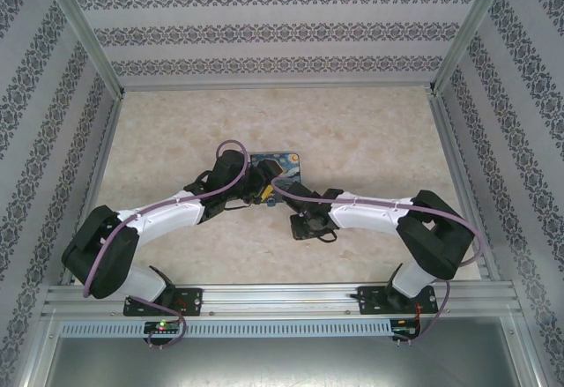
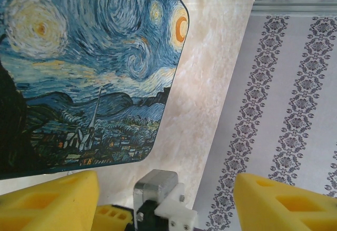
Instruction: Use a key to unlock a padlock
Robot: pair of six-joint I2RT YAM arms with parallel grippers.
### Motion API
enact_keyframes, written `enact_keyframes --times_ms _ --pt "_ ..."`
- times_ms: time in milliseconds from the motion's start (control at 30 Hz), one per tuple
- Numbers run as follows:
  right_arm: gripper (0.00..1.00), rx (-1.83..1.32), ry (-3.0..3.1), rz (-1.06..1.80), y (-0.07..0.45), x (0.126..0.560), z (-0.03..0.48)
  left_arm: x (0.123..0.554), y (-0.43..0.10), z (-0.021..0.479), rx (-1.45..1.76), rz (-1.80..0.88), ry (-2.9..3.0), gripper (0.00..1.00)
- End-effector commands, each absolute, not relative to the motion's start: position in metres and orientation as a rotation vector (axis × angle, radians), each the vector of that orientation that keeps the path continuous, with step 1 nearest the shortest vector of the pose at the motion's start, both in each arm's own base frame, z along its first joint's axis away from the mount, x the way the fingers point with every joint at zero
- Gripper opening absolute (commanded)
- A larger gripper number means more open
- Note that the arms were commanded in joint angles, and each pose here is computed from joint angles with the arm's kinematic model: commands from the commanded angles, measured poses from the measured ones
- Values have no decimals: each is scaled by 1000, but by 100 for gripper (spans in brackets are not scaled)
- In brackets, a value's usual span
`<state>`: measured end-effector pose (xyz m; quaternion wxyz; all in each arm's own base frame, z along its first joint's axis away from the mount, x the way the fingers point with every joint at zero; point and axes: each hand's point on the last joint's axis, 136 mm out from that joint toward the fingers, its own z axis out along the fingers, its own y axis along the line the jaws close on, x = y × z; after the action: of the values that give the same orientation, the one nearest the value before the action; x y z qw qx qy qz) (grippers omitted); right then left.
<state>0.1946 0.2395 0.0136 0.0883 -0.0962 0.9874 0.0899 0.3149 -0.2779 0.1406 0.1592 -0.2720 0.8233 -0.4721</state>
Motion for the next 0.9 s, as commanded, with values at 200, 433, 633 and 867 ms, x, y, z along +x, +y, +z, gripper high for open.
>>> enact_keyframes --times_ms 200,433,633,867 --pt "68 -102 2914 230 234 194 23 317 -282 146 -768 -1375 2323 68" --pt "67 53 2916 167 229 189 14 318 -266 139 -810 -1329 2306 69" --pt "66 37 2923 151 239 182 10 320 -251 139 -832 -1314 2287 69" --pt "65 -23 2950 78 247 177 -1 320 -247 138 -843 -1328 2277 69"
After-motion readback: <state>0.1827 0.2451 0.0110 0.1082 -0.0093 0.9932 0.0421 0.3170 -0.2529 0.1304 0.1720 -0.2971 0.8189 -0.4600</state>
